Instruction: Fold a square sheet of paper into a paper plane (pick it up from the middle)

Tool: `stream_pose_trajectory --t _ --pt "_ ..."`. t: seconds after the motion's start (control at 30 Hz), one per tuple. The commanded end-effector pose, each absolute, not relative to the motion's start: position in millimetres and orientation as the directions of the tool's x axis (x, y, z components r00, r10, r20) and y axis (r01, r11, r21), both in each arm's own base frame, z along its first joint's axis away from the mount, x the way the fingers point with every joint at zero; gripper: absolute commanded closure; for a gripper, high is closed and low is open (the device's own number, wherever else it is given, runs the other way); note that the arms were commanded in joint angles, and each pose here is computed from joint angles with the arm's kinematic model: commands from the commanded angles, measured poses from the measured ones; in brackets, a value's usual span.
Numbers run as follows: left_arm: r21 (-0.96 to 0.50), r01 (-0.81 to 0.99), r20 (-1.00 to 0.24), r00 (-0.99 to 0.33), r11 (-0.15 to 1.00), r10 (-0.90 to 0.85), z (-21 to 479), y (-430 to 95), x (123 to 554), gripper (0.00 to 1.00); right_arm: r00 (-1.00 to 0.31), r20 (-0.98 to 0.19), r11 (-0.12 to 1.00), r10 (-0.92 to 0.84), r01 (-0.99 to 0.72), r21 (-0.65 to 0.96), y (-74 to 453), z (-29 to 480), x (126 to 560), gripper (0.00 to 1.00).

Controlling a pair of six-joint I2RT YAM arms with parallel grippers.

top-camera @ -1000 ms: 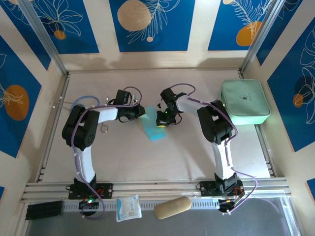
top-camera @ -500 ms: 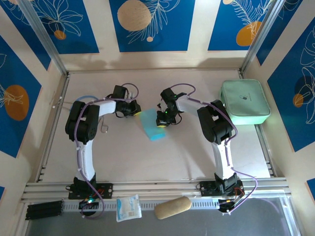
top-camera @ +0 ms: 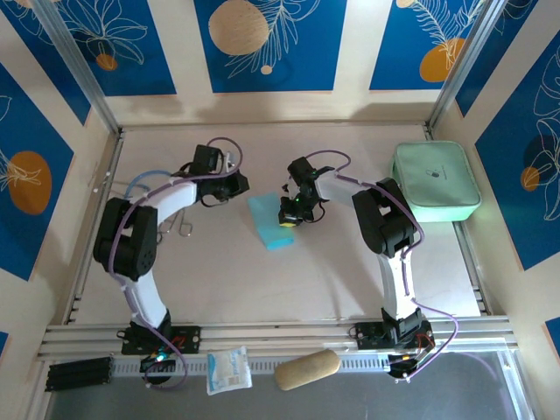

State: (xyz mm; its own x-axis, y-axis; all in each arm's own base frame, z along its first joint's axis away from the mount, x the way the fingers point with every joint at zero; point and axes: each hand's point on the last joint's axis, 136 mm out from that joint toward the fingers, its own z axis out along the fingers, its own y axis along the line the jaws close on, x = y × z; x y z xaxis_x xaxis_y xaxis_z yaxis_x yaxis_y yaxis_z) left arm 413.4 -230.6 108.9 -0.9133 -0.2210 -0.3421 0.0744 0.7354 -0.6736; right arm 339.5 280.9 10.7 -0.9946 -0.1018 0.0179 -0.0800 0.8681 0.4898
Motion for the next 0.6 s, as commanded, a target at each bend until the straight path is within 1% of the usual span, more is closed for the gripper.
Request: stream_pose_trajectory --t 0.0,0.1,0.23,0.57 --pt "-0.709 0.033 -0.254 -0.944 0.704 -0.212 95 -252 381 0.9 -0.979 0.206 0.984 0.0 0.038 0.176 212 -62 298 0.92" --pt "-0.732 0.004 -0.196 -0.959 0.681 -0.205 84 -268 363 0.91 -0.978 0.21 0.984 0.006 0.043 0.17 210 -63 298 0.92" --pt "-0.742 -0.024 -0.132 -0.975 0.67 -0.181 67 -281 349 0.92 -0.976 0.218 0.985 0.011 0.048 0.167 209 -64 297 0.92" --pt "-0.716 -0.031 -0.066 -0.992 0.697 -0.112 36 -293 333 0.92 -0.975 0.223 0.986 0.008 0.044 0.158 209 -65 297 0.93"
